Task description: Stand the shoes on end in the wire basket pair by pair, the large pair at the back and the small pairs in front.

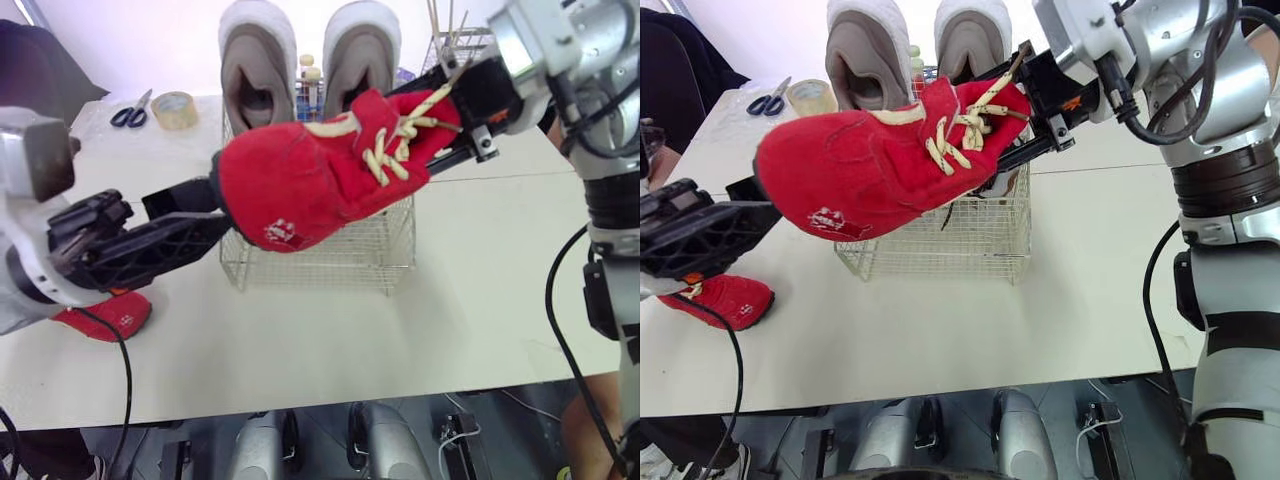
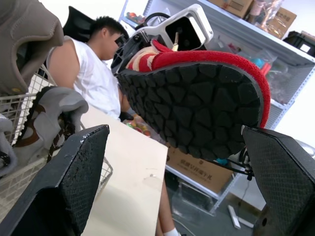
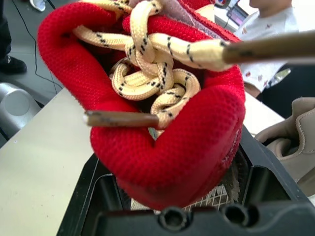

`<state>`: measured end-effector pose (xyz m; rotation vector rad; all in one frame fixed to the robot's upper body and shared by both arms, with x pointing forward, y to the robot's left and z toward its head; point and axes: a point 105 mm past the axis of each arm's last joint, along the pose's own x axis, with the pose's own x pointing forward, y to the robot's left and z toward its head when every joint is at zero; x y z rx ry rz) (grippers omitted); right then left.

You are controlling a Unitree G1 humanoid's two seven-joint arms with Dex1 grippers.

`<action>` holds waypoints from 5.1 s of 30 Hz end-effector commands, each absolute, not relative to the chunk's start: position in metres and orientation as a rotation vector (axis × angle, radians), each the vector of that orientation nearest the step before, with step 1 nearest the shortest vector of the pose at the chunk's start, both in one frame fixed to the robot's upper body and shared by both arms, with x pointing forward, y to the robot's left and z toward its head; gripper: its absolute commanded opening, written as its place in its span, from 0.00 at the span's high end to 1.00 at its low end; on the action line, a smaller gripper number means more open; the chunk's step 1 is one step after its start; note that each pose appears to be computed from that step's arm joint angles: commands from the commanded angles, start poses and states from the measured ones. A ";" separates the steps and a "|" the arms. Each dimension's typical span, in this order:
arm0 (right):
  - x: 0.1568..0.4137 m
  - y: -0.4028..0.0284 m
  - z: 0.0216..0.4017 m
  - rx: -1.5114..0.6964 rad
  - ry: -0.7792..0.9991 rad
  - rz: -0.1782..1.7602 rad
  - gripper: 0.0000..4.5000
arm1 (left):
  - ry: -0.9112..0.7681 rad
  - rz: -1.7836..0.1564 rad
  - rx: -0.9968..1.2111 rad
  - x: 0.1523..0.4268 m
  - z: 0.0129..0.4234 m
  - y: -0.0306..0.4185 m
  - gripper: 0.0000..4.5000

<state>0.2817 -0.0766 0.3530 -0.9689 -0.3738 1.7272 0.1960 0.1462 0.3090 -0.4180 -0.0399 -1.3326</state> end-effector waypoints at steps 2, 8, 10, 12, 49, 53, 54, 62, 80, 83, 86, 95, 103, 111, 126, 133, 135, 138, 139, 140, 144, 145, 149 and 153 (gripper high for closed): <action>0.287 -0.077 0.360 -1.018 -0.401 1.667 0.56 | -0.027 -1.372 -0.378 0.188 0.314 0.147 0.00; 0.296 -0.082 0.363 -1.003 -0.405 1.617 0.56 | -0.022 -1.339 -0.369 0.185 0.313 0.156 0.00; 0.295 -0.082 0.364 -0.999 -0.411 1.615 0.56 | -0.027 -1.338 -0.359 0.182 0.313 0.156 0.00; 0.295 -0.083 0.366 -0.998 -0.418 1.608 0.56 | -0.031 -1.331 -0.343 0.180 0.312 0.155 0.00; 0.284 -0.090 0.373 -0.851 -0.392 1.561 0.00 | -0.157 -1.275 -0.601 0.215 0.316 0.142 0.76; 0.288 -0.114 0.383 -0.670 -0.361 1.459 0.00 | -0.209 -1.233 -0.614 0.213 0.320 0.152 0.76; 0.289 -0.124 0.387 -0.563 -0.349 1.430 0.00 | -0.238 -1.218 -0.621 0.213 0.323 0.156 0.76; 0.283 -0.151 0.374 0.309 -0.272 1.431 0.00 | -0.438 -1.179 -0.730 0.211 0.343 0.164 0.76; 0.250 -0.067 0.382 0.783 -0.311 1.552 0.00 | -0.421 -1.240 -0.864 0.222 0.325 0.132 0.76; 0.248 -0.064 0.383 0.783 -0.307 1.559 0.00 | -0.412 -1.209 -0.855 0.227 0.321 0.130 0.76; 0.245 -0.060 0.383 0.775 -0.300 1.568 0.00 | -0.407 -1.195 -0.842 0.231 0.319 0.129 0.76; 0.239 -0.060 0.383 0.749 -0.316 1.581 0.71 | -0.375 -1.205 -0.834 0.229 0.312 0.126 0.76; 0.238 -0.100 0.388 0.352 -0.321 1.551 0.86 | -0.128 -1.041 -0.394 0.235 0.269 0.117 0.24; 0.263 -0.130 0.362 0.054 -0.142 1.467 0.86 | -0.153 -0.959 -0.292 0.208 0.270 0.096 0.24; 0.294 -0.134 0.301 -0.119 0.012 1.417 0.86 | 0.043 -0.805 -0.266 0.189 0.202 0.104 0.24; 0.298 -0.136 0.289 -0.163 0.019 1.395 0.86 | -0.010 -0.727 -0.294 0.195 0.194 0.104 0.24; 0.299 -0.135 0.288 -0.166 0.015 1.389 0.86 | -0.022 -0.722 -0.333 0.196 0.194 0.101 0.24; 0.304 -0.135 0.290 -0.179 -0.019 1.359 0.86 | -0.033 -0.712 -0.363 0.199 0.191 0.100 0.24; 0.304 -0.135 0.293 -0.170 -0.030 1.358 0.86 | -0.033 -0.715 -0.365 0.199 0.190 0.100 0.24; 0.303 -0.135 0.296 -0.158 -0.036 1.362 0.86 | -0.032 -0.719 -0.367 0.199 0.190 0.099 0.24; 0.298 -0.138 0.308 -0.112 -0.061 1.371 0.86 | -0.025 -0.724 -0.360 0.201 0.186 0.102 0.24; 0.297 -0.138 0.310 -0.103 -0.064 1.373 0.86 | -0.024 -0.725 -0.356 0.201 0.186 0.103 0.24; 0.291 -0.134 0.298 -0.116 -0.008 1.394 0.86 | -0.029 -0.727 -0.348 0.204 0.188 0.106 0.24; 0.291 -0.127 0.279 -0.087 0.042 1.406 0.86 | -0.037 -0.736 -0.355 0.206 0.192 0.101 0.24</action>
